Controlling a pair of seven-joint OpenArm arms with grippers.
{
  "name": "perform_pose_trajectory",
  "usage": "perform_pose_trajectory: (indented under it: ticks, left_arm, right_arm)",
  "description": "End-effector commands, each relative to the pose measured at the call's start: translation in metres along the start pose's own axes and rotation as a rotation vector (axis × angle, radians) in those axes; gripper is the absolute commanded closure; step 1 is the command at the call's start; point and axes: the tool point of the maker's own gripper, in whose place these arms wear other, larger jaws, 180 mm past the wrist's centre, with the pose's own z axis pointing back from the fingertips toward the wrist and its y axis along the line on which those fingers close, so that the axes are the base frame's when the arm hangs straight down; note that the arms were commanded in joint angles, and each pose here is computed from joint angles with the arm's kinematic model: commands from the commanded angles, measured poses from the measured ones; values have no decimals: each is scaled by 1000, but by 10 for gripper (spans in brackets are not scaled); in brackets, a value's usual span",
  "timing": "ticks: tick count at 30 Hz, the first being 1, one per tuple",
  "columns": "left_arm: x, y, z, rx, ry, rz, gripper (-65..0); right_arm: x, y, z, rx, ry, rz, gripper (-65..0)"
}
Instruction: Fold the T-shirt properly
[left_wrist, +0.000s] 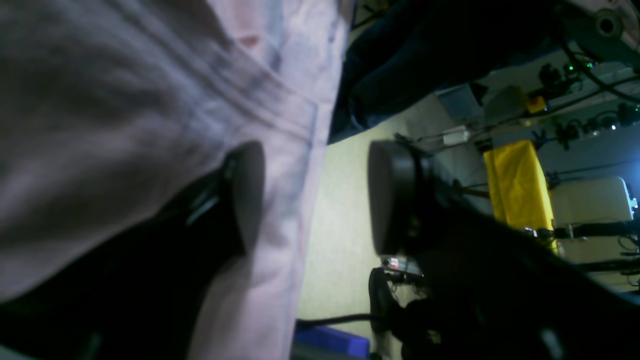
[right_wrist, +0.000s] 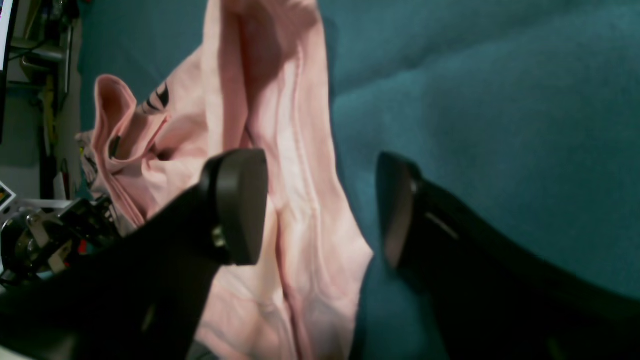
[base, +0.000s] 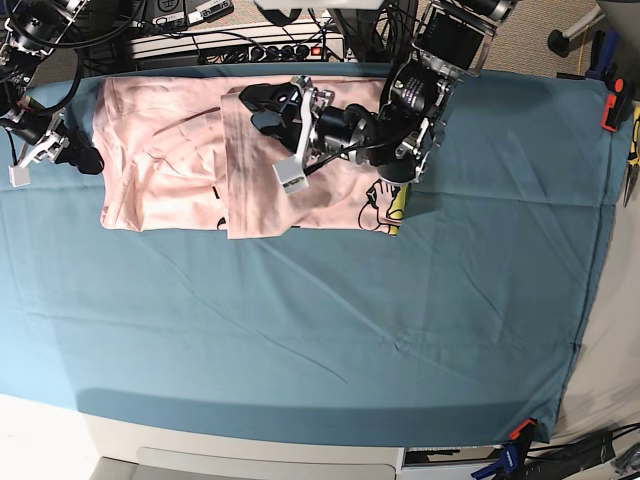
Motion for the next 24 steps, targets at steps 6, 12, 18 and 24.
perform_pose_trajectory:
  ticks: [6,12,18,24]
  left_arm:
    - [19,-7,1,-24,-57,-29,-339]
    - [19,-7,1,-24,-57,-29,-339]
    - [19,-7,1,-24,-57,-29,-339]
    - [19,-7,1,-24,-58,-29,-339]
  right_arm:
    - [-14,-15,6,-81,95,13,-365]
    - [-9,-13,8,-107,105,63,-365]
    - [3,-10,15,-188,130,178,-364]
    - [-6,-6,5,-163,132,159,-364]
